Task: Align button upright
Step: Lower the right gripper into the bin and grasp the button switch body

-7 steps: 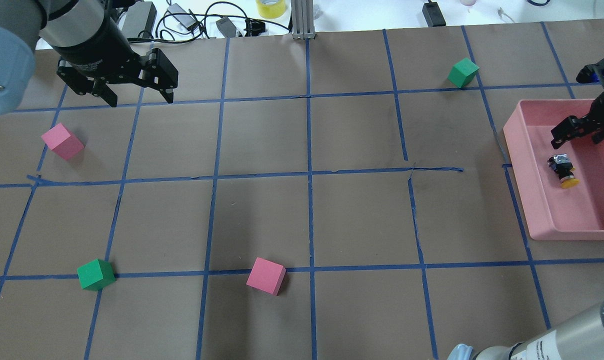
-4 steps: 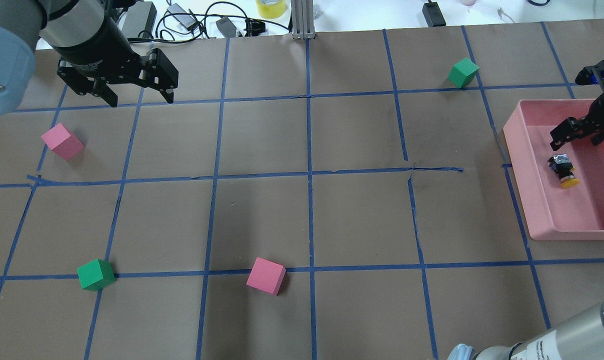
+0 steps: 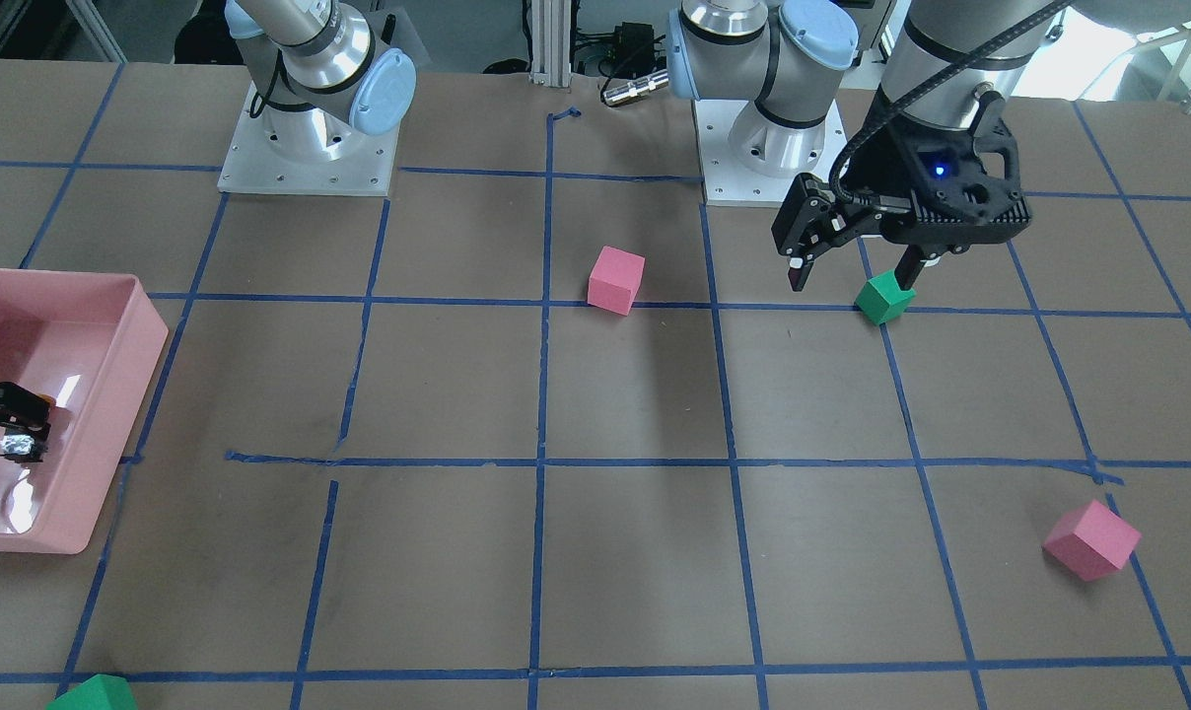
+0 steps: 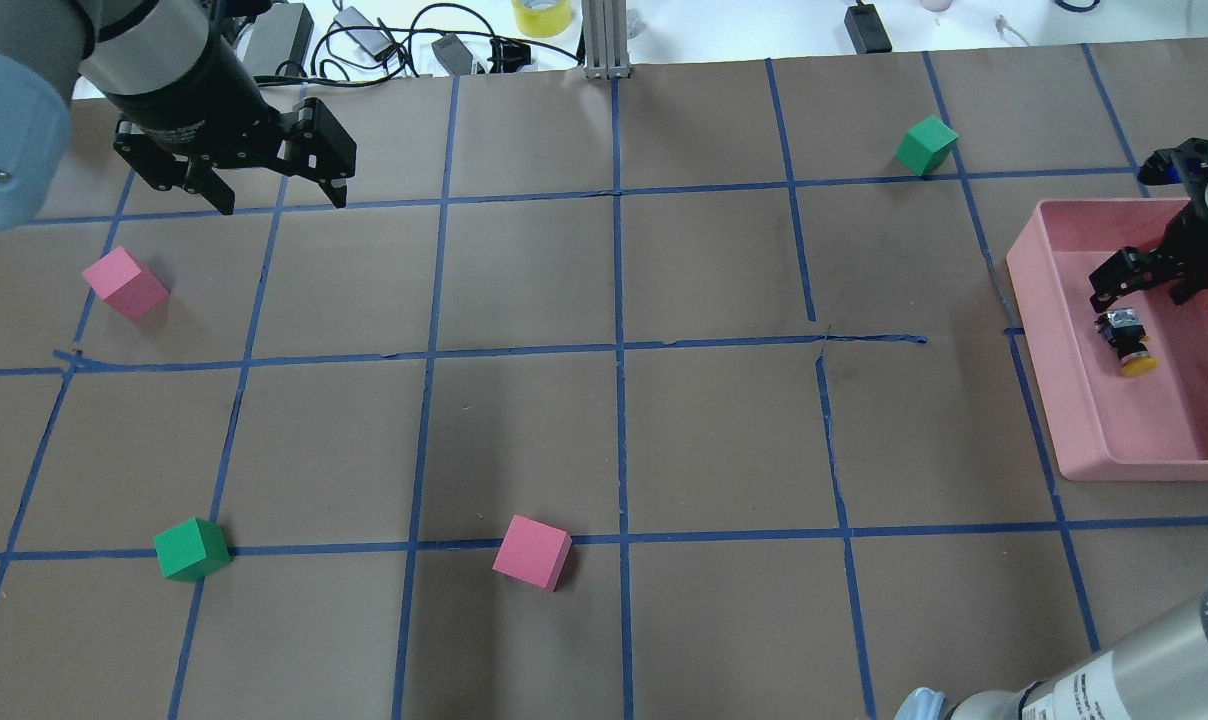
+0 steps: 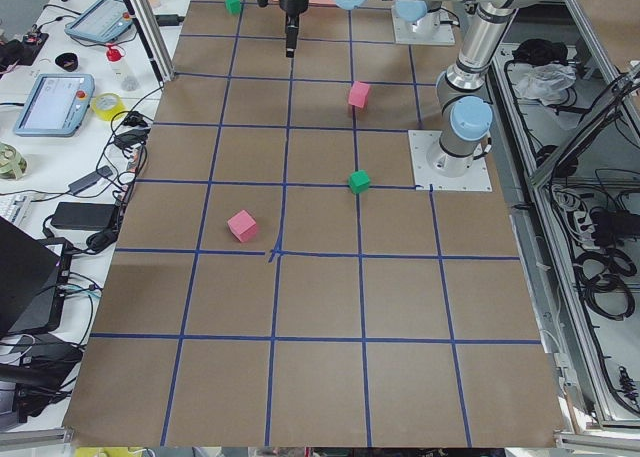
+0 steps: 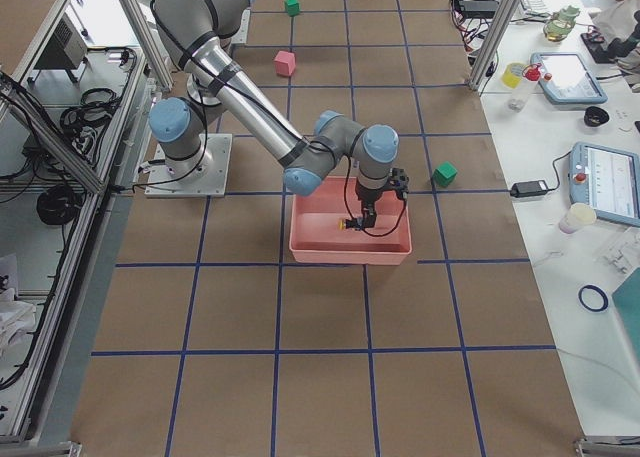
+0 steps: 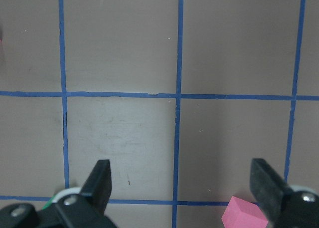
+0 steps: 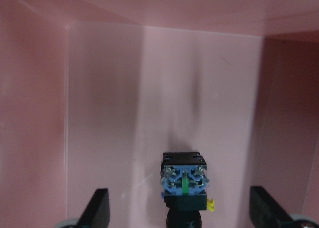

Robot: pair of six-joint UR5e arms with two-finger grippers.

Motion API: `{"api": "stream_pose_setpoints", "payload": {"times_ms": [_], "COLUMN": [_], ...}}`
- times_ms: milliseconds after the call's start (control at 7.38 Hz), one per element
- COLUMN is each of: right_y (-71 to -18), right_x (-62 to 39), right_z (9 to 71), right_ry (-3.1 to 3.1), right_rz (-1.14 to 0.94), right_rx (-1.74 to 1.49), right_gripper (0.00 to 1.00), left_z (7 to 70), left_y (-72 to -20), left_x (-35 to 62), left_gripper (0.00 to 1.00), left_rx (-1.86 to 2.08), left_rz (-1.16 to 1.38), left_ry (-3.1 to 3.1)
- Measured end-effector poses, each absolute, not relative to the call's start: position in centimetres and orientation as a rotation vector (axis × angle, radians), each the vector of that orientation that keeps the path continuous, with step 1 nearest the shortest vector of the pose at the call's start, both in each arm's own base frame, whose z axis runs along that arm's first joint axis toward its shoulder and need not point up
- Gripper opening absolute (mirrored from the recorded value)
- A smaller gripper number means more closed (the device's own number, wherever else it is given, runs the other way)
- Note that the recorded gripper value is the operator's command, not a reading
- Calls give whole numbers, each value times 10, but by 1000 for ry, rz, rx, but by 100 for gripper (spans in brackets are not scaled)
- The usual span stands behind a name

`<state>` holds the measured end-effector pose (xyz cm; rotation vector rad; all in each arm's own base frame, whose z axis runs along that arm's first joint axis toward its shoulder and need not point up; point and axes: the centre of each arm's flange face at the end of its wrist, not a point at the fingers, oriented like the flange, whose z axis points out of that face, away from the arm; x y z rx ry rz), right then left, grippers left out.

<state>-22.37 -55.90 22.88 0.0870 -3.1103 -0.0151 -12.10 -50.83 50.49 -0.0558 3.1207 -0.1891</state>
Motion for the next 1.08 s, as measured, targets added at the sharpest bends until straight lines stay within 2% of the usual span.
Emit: {"api": "stream_pose_setpoints", "payload": {"times_ms": [1084], "right_y": [-561], "right_x": [-226], "right_z": [213], "right_ry": [-3100], "right_rz": [-7], "right_rx": [97], "right_gripper": [100], "left_z": [506], "left_y": [-508], "left_x": [-121], "left_gripper": [100], "left_rx": [-55], "left_rz": [-188], "left_ry": [3123]}}
